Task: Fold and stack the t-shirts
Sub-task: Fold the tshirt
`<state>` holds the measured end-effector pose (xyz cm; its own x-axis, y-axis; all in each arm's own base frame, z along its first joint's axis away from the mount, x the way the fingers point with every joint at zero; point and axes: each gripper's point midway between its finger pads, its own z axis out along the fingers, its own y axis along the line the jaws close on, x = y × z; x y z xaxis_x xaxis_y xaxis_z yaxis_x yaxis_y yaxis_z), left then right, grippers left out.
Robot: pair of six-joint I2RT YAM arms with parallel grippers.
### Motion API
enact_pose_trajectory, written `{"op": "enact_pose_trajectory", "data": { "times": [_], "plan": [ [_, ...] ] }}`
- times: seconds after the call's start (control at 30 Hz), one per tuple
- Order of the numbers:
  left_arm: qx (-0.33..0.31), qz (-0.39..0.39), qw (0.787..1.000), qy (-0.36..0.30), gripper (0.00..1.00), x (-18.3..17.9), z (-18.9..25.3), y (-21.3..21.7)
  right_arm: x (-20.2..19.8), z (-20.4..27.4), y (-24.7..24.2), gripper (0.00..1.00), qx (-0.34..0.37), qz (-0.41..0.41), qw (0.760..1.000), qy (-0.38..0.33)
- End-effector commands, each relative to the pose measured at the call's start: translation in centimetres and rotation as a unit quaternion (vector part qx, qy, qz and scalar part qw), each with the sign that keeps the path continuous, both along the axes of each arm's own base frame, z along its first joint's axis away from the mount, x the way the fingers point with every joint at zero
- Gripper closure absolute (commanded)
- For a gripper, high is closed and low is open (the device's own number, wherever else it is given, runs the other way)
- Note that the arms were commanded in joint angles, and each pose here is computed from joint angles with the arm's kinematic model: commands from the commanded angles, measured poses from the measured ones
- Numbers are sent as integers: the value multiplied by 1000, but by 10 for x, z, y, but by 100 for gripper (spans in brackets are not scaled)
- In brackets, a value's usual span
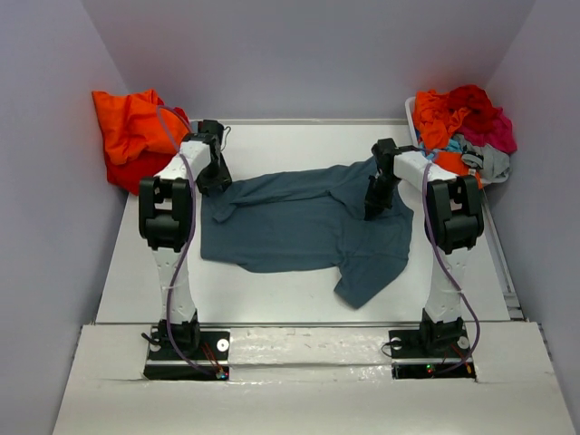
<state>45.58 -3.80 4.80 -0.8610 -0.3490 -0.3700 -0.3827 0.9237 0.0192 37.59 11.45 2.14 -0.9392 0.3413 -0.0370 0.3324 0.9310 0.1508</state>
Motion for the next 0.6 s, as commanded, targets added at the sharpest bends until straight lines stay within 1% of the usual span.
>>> {"op": "enact_pose_trajectory", "data": {
  "times": [0.0,0.4,0.57],
  "plan": [
    [13,9,1000,-7,39,-1,11,4,-7,-12,-1,90,-12,13,1000,17],
    [31,20,999,-1,38,-10,9,16,-9,-16,-1,90,-9,17,1000,22],
    [33,28,999,-7,38,-9,12,21,-11,-18,-1,90,-10,17,1000,24]
  ]
}}
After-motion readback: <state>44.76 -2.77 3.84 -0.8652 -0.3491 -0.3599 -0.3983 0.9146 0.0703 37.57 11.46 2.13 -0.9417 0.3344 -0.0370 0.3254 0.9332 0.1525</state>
